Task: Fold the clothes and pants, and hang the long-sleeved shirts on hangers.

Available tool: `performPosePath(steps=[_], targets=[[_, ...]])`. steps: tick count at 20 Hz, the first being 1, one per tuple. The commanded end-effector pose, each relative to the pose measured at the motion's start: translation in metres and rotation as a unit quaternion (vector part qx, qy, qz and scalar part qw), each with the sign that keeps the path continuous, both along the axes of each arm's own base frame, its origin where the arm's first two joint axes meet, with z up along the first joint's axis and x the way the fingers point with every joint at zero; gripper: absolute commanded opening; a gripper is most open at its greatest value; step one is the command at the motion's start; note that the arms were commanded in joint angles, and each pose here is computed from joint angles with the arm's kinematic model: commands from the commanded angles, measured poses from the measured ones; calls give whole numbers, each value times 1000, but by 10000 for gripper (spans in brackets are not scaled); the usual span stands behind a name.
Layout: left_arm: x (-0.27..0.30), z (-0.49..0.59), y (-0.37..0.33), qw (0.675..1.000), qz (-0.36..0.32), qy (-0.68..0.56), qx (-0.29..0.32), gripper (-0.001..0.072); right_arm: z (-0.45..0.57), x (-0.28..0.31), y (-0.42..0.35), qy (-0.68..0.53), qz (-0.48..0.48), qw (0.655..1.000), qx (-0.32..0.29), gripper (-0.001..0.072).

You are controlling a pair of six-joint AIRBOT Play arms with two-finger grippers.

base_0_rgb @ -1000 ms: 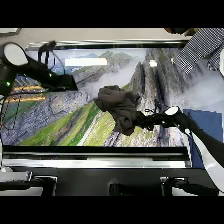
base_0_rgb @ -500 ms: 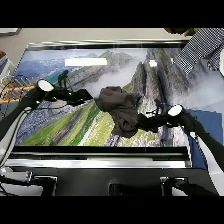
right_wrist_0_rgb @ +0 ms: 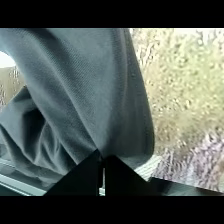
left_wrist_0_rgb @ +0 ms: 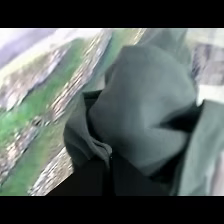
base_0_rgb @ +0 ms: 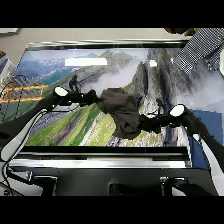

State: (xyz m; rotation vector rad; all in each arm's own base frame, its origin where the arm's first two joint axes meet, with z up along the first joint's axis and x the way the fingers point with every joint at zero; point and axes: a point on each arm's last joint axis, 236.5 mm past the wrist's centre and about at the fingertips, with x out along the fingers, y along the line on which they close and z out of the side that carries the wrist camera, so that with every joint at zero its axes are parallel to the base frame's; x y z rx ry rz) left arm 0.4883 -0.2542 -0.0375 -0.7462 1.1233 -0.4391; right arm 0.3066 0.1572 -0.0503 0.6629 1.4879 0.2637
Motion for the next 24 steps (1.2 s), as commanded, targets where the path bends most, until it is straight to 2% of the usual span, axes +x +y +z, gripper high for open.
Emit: performPosePath(steps=[1,4,6,10,16,20,22,24], targets=[[12,54,24,999,0,-43,-16,14,23,12,-26,-53,10,996,-64,33],[24,152,79,990,36,-135,-19,12,91,44,-69,-162,-17,974,-155,32],[15,223,105,977,57,-207,-14,12,159,58,-79,-257,-31,951,-172,32],[-42,343,124,939,68,-336,9,13,290,44,-83,-412,-56,895,-158,33],[-153,459,122,884,70,-463,-4,13,414,-38,-87,-563,-78,812,-131,33],[-197,490,121,860,70,-506,-9,14,445,-79,-85,-599,-106,789,-88,33],[-195,486,126,866,82,-494,-5,14,451,-76,-90,-604,-125,782,-85,33],[-179,466,133,879,88,-468,22,14,440,-52,-99,-585,-140,792,-104,33]])
